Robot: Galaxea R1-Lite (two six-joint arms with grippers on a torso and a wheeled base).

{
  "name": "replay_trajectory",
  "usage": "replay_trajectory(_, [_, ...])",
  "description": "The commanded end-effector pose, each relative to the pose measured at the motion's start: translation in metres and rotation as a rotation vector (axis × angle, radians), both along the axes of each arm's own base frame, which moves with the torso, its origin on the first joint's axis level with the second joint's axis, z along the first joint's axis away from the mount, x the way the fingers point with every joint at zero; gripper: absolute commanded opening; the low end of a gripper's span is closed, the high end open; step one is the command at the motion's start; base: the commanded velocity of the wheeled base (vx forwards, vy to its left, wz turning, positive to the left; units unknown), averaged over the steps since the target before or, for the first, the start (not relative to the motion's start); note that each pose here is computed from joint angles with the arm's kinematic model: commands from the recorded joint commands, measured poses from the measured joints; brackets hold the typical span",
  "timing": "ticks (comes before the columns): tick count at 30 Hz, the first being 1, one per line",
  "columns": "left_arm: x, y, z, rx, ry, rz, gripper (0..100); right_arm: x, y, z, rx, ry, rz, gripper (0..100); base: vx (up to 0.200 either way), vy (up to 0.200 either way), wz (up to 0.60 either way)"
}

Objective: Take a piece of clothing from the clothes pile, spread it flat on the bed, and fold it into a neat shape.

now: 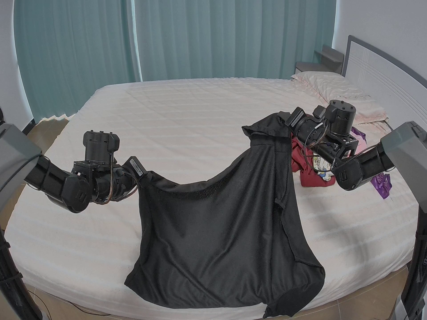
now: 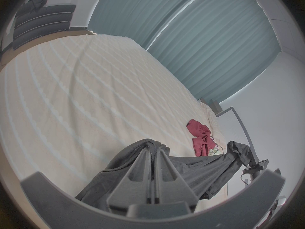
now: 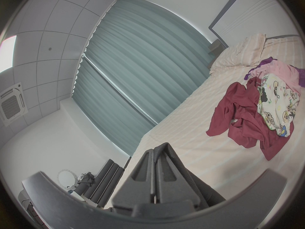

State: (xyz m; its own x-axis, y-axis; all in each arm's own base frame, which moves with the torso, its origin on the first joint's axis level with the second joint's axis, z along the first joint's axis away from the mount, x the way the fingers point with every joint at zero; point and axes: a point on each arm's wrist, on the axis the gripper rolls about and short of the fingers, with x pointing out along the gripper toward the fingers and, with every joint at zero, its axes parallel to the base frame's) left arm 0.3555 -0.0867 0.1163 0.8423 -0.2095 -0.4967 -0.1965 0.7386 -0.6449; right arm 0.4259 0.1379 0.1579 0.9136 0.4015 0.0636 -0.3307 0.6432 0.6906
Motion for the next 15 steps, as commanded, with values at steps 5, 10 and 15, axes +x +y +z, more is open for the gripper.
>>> replay_trajectory(5, [0.042,-0.002,-0.043,-0.021,0.068,0.045,100,0.021,0.006,-0.056,-0.047,0.099,-0.014,100,0.0,0.0,0.0])
replay_trajectory(10, [0.051,0.006,-0.054,-0.013,0.082,0.077,100,0.029,-0.005,-0.081,-0.126,0.197,-0.05,100,0.0,0.0,0.0])
replay_trajectory(15, [0.055,0.025,-0.05,-0.016,0.071,0.124,100,0.049,-0.027,-0.091,-0.155,0.238,-0.242,100,0.0,0.0,0.0])
